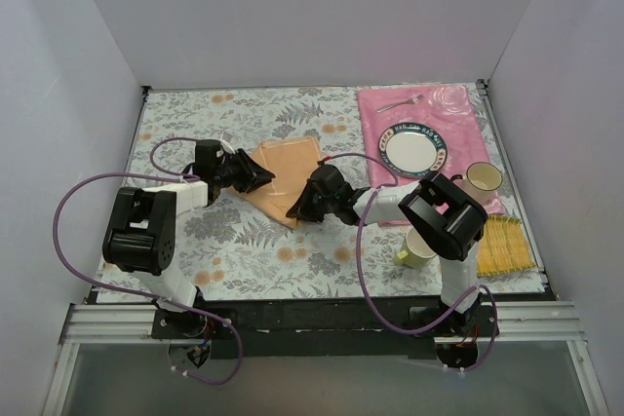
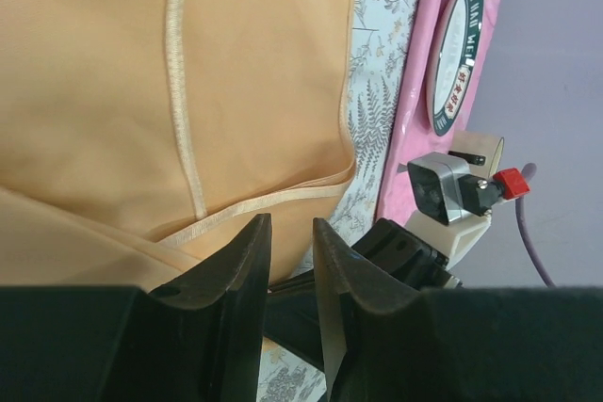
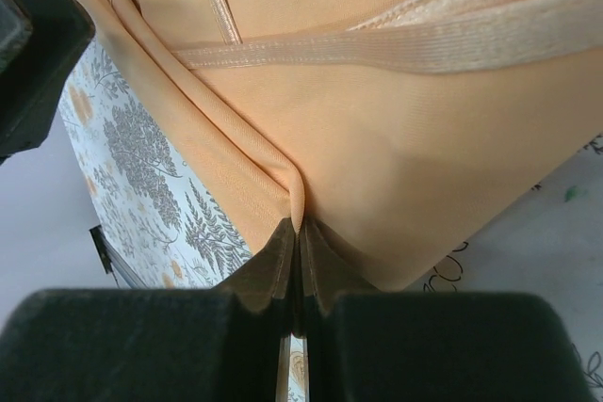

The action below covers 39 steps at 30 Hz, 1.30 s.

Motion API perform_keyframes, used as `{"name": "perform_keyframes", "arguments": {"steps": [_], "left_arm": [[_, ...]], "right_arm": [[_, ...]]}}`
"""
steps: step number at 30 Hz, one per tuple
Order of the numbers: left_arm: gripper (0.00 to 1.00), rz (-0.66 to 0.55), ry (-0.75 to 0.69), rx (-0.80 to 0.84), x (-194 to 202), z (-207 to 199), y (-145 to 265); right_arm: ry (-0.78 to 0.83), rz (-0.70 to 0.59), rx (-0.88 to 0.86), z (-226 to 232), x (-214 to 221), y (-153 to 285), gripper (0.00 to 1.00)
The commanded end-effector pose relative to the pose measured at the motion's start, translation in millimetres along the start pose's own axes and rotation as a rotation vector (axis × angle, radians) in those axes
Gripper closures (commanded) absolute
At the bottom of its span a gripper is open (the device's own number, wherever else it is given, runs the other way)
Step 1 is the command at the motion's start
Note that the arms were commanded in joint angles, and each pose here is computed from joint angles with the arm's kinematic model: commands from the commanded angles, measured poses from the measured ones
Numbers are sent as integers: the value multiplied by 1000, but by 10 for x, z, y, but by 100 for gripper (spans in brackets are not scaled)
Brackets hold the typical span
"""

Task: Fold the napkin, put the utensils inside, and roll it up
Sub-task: Roll the napkin with the utensil

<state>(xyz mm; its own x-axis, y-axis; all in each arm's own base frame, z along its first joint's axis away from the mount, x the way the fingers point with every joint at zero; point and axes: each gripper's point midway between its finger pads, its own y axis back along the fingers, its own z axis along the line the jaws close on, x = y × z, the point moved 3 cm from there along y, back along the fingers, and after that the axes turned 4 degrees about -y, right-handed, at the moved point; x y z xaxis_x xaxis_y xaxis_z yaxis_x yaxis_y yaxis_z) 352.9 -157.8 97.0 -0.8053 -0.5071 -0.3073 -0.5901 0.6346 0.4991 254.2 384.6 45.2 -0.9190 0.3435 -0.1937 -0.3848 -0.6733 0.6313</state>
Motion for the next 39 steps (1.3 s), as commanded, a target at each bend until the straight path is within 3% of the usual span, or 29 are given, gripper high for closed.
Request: {"name": "perform_keyframes", "arguments": {"steps": [1, 14, 20, 21, 23, 24, 26, 27, 32, 35, 39], "left_arm": [[76, -29, -32, 16, -30, 17, 49], [81, -115, 69, -71, -84, 572, -34], [83, -88, 93, -170, -60, 786, -98], [83, -87, 98, -176, -51, 801, -98], [83, -73, 111, -192, -10, 845, -100], [84, -68, 110, -201, -1, 866, -104], [84, -54, 113, -221, 27, 925, -121], [84, -54, 115, -226, 33, 941, -126], [84, -42, 127, -225, 65, 969, -143], [84, -36, 127, -222, 63, 952, -140], [85, -24, 135, -222, 69, 953, -153]], "right_arm": [[-31, -3, 82, -221, 72, 1, 91], [-17, 22, 34, -153, 110, -9, 88], [129, 62, 31, -71, 105, 47, 83], [171, 55, 21, 32, 46, 50, 77], [317, 76, 29, 71, 14, 79, 74], [360, 83, 85, 4, -13, 122, 63], [535, 56, 61, 125, -140, 156, 56], [580, 81, 129, 32, -153, 212, 46], [1061, 10, 139, 364, -485, 393, 36], [1250, -26, 122, 604, -550, 496, 30], [1372, 49, 62, 864, -396, 430, 30]]}}
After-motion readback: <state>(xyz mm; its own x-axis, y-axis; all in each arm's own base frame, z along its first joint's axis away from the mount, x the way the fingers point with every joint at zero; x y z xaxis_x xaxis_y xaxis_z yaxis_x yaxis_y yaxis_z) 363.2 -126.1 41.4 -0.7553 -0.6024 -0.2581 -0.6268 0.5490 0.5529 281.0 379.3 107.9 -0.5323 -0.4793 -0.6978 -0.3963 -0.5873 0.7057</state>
